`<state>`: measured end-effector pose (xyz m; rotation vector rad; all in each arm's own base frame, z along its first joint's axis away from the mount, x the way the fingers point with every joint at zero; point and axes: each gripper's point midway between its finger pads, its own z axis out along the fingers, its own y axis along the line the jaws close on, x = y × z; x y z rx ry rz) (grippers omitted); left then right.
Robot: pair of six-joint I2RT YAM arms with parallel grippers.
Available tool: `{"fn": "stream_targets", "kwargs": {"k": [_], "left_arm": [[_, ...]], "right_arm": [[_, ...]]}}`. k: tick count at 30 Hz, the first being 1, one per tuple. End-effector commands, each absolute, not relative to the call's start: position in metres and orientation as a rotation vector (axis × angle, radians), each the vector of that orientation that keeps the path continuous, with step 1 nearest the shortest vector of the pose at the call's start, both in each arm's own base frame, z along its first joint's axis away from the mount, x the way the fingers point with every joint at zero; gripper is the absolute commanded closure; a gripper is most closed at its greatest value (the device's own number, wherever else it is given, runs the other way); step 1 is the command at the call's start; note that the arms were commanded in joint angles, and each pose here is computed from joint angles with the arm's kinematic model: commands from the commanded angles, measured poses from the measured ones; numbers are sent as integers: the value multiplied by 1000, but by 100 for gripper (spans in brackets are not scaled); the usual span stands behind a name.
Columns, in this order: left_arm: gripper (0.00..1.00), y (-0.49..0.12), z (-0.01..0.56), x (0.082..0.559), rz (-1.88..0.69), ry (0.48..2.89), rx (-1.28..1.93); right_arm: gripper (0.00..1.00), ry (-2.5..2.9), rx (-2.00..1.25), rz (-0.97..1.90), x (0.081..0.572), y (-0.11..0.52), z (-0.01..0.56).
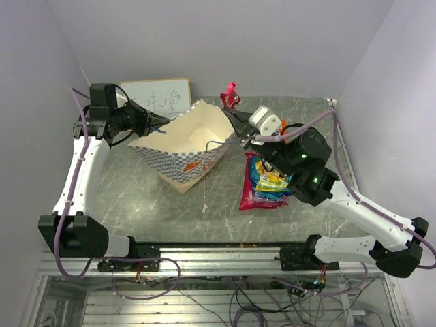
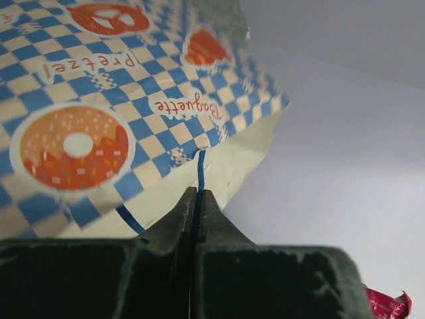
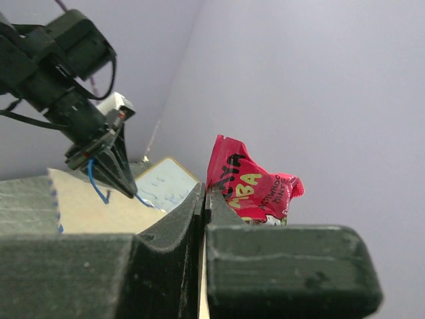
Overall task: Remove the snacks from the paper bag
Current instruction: Adjust the paper bag at the center of the board.
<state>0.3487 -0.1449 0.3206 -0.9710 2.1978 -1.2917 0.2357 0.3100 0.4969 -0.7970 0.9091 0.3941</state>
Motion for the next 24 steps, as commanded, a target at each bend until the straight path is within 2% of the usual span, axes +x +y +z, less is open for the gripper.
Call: {"fn": "stream_targets", "kwargs": {"k": [1, 11, 14, 17, 24], "left_arm": [[93, -138, 306, 363, -1264, 2216, -993], [91, -97, 298, 383, -1082, 2220, -982], [81, -82, 303, 386, -997, 2215, -940], [66, -73, 310, 389, -950, 2214, -892], [38, -59, 335, 388, -837, 2196, -746]], "right_arm": [[100, 1014, -691, 275, 258, 284, 497], [100, 1396, -540, 84, 360, 217, 422], [100, 1498, -532, 36, 389, 201, 391], [100, 1617, -470, 51, 419, 173, 354], [100, 1935, -343, 86, 476, 123, 266]]}}
